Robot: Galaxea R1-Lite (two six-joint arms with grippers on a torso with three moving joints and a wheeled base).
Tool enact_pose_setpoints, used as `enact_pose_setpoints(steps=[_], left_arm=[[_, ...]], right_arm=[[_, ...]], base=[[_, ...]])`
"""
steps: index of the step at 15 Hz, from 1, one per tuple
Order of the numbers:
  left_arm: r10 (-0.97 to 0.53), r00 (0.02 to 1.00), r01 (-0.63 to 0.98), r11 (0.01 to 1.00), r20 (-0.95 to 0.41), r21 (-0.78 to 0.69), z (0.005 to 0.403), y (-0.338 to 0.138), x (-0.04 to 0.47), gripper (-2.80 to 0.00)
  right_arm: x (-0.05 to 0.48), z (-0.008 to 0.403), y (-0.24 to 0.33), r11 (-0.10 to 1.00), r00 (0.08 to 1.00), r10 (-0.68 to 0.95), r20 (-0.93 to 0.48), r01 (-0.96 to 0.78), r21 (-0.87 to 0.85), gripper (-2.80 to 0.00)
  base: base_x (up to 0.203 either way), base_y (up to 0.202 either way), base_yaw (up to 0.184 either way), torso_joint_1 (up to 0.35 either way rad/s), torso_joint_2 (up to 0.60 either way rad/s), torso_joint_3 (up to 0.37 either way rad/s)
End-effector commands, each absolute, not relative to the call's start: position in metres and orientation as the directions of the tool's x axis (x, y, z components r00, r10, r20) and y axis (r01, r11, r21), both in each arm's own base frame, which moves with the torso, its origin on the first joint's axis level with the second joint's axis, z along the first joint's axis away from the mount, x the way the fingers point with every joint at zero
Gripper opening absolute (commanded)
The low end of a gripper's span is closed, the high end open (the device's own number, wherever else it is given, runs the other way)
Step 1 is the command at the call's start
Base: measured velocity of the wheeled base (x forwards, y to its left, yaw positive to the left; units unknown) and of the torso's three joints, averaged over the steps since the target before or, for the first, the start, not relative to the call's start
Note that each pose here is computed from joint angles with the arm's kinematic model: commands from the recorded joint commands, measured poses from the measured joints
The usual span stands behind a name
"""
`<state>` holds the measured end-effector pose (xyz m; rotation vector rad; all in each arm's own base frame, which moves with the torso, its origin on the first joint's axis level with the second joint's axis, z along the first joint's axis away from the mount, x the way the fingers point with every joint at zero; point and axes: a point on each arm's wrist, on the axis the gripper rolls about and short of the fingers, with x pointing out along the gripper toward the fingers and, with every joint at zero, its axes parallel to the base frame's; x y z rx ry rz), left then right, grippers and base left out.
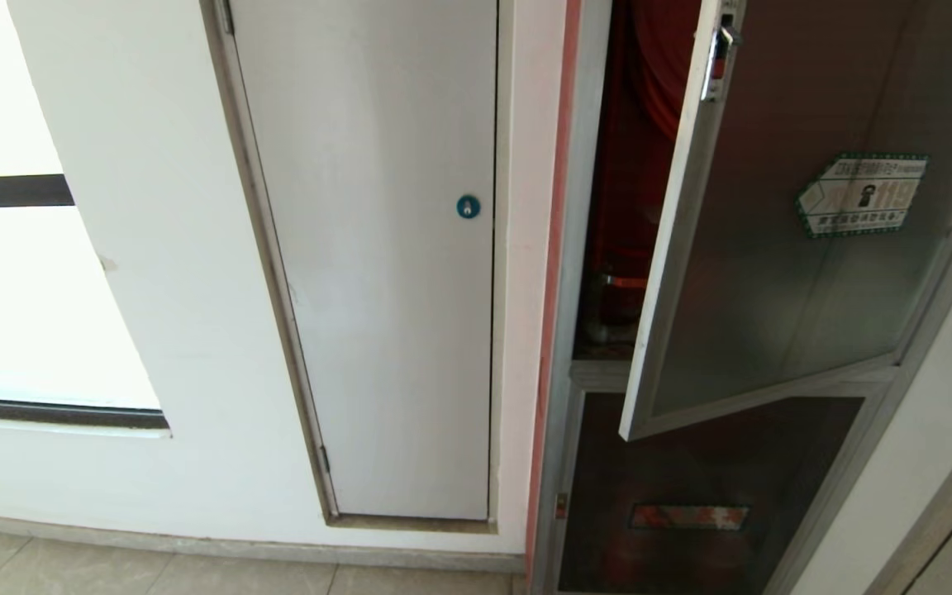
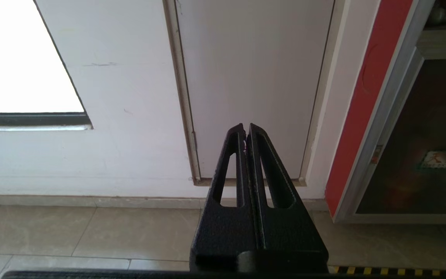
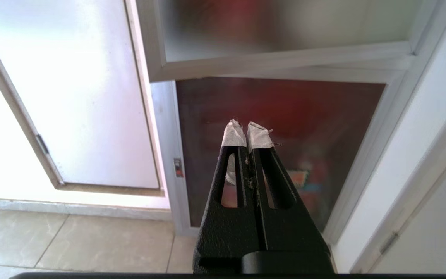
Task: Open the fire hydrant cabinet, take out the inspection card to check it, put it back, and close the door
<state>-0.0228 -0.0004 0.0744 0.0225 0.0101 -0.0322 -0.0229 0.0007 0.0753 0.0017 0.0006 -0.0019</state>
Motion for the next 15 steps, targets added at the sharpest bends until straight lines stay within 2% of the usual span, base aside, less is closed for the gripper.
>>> enact_pose_setpoints(steps=[1,3,15], left_arm=[[-0.032,0.999,0.032,0.999,-0.012,0.02,0.0744,-0.0004,-0.0227,-2.8],[-0.032,0.999,0.032,0.999,-0.012,0.02,0.0744,-0.0004,-0.0227,-2.8],[-0.032,0.999,0.032,0.999,-0.012,0.02,0.0744,-0.0004,-0.0227,-2.8]], right_arm=[[-0.0228,0.0753,0.0007,1.0,1.0,-0.002,-0.002,0.002,0.002,-2.8],[-0.0228,0.0753,0.0007,1.0,1.0,-0.002,-0.002,0.002,0.002,-2.8],[-0.0228,0.0753,0.0007,1.0,1.0,-0.002,-0.002,0.002,0.002,-2.8]], base=[[-0.2,0.0,0.003,0.002,0.0,0.002],[-0.114,0.0,0.001,-0.001,0.0,0.004],[0.0,0.0,0.0,0.0,0.0,0.0]])
